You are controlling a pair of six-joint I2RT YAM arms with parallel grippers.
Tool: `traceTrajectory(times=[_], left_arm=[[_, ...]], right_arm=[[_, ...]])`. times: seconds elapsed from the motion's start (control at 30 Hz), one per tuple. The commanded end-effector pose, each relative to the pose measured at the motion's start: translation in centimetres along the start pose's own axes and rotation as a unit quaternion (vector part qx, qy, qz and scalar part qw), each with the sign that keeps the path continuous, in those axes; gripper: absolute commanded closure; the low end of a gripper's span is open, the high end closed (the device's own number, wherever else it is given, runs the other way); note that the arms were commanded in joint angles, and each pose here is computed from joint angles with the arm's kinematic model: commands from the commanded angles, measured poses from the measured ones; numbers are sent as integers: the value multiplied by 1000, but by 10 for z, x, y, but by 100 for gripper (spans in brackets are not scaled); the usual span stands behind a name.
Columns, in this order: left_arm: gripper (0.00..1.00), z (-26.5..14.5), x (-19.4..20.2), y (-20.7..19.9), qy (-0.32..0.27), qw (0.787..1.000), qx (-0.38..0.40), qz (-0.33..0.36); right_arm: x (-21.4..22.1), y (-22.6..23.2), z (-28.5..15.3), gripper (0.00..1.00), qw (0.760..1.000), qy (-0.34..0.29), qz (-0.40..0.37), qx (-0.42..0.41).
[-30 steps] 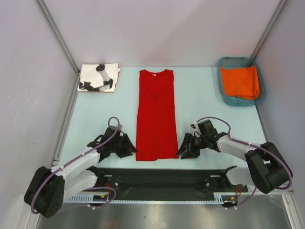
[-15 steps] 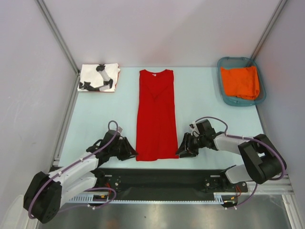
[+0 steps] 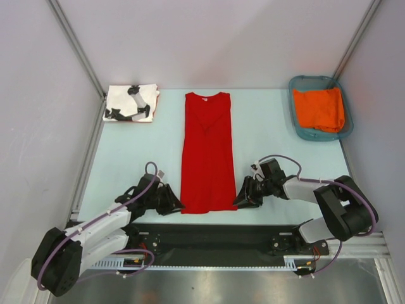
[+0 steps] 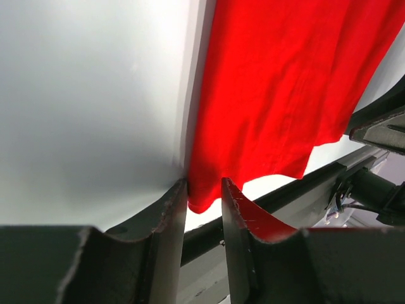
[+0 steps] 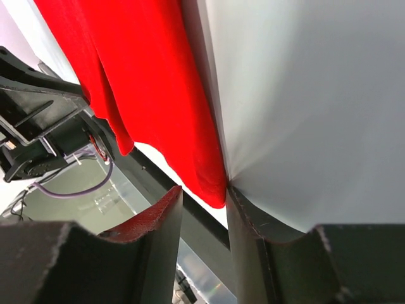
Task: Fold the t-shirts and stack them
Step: Fold the tshirt
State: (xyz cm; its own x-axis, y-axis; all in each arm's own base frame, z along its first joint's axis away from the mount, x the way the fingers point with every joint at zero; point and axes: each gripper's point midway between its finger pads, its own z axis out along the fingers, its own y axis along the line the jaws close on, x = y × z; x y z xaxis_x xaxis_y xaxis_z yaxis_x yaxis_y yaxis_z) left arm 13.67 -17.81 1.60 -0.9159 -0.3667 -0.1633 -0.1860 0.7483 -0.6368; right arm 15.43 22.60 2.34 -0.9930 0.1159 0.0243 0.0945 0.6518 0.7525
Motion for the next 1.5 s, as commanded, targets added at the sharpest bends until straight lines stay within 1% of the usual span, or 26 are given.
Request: traceTrajectory(times=[0.0, 0.17, 0.23, 0.27, 0.4, 0.5, 0.53, 0.57, 0.6, 0.63, 0.73, 0.83, 0.87, 0.9, 1.0, 1.03, 1.07, 1.1, 1.13, 1.2, 1.23, 1.27, 1.33, 1.37, 1.4, 1.47], left_arm=[[65, 0, 22, 31, 33, 998, -50, -12], [65, 0, 23, 37, 29, 997, -63, -22], [67, 2, 21, 33, 22, 998, -50, -21], [71, 2, 20, 33, 21, 998, -49, -22], [77, 1, 17, 29, 16, 999, -44, -18], [83, 1, 18, 29, 16, 999, -42, -21], [85, 1, 18, 28, 17, 999, -41, -22], [90, 0, 18, 28, 16, 999, -39, -21], [95, 0, 17, 26, 13, 999, -34, -19], [100, 0, 16, 25, 11, 999, -32, -16], [100, -5, 8, 8, -3, 1000, -4, 0], [100, -15, -11, -13, -36, 999, 14, 22], [100, -22, -23, -28, -55, 998, 22, 29], [99, -25, -28, -35, -61, 997, 25, 32], [100, -36, -58, -67, -96, 994, 36, 41], [100, -34, -66, -71, -98, 994, 28, 41], [100, -42, -89, -91, -124, 990, 41, 49], [99, -44, -101, -98, -134, 989, 42, 49], [100, -45, -114, -103, -144, 988, 42, 49], [99, -42, -155, -112, -167, 984, 35, 43], [100, -37, -166, -114, -164, 985, 34, 40], [100, -29, -185, -119, -163, 985, 33, 38], [100, -24, -212, -119, -169, 984, 32, 35], [100, -28, -231, -134, -181, 981, 45, 45], [100, -11, -240, -124, -165, 985, 29, 43], [100, -7, -262, -139, -162, 984, 43, 52]], right_arm=[[3, -3, 2, 61, 1000, 1, 5, 1], [1, -3, 4, 62, 1000, -4, 1, -6], [3, -6, 4, 63, 1000, -4, 2, -4], [4, -6, 4, 64, 1000, -5, 5, -3], [6, -10, 3, 74, 1000, -9, 8, 1], [5, -9, 3, 78, 1000, -12, 11, -1], [5, -10, 4, 80, 1000, -12, 12, -1], [4, -9, 4, 84, 1000, -13, 11, 0], [4, -9, 4, 93, 1000, -11, 12, -2], [4, -8, 3, 99, 1000, -10, 11, -3], [5, 0, -1, 100, 1000, -11, 8, -12], [-1, 21, -14, 100, 999, -22, 0, -23], [-6, 29, -18, 100, 999, -32, -5, -29], [-21, 48, -28, 100, 997, -53, -17, -47], [-50, 67, -41, 100, 995, -75, -13, -59], [-68, 84, -49, 100, 994, -87, -24, -67], [-82, 82, -47, 100, 995, -82, -18, -62], [-94, 87, -48, 100, 994, -86, -21, -64], [-116, 108, -57, 100, 991, -100, -41, -76], [-141, 112, -55, 100, 991, -103, -49, -73], [-156, 105, -44, 100, 993, -92, -36, -64], [-179, 120, -52, 100, 990, -109, -49, -74], [-201, 123, -47, 100, 990, -107, -48, -73], [-225, 128, -46, 100, 989, -114, -49, -75], [-234, 128, -43, 100, 990, -114, -47, -76], [-252, 120, -32, 100, 991, -107, -31, -73]])
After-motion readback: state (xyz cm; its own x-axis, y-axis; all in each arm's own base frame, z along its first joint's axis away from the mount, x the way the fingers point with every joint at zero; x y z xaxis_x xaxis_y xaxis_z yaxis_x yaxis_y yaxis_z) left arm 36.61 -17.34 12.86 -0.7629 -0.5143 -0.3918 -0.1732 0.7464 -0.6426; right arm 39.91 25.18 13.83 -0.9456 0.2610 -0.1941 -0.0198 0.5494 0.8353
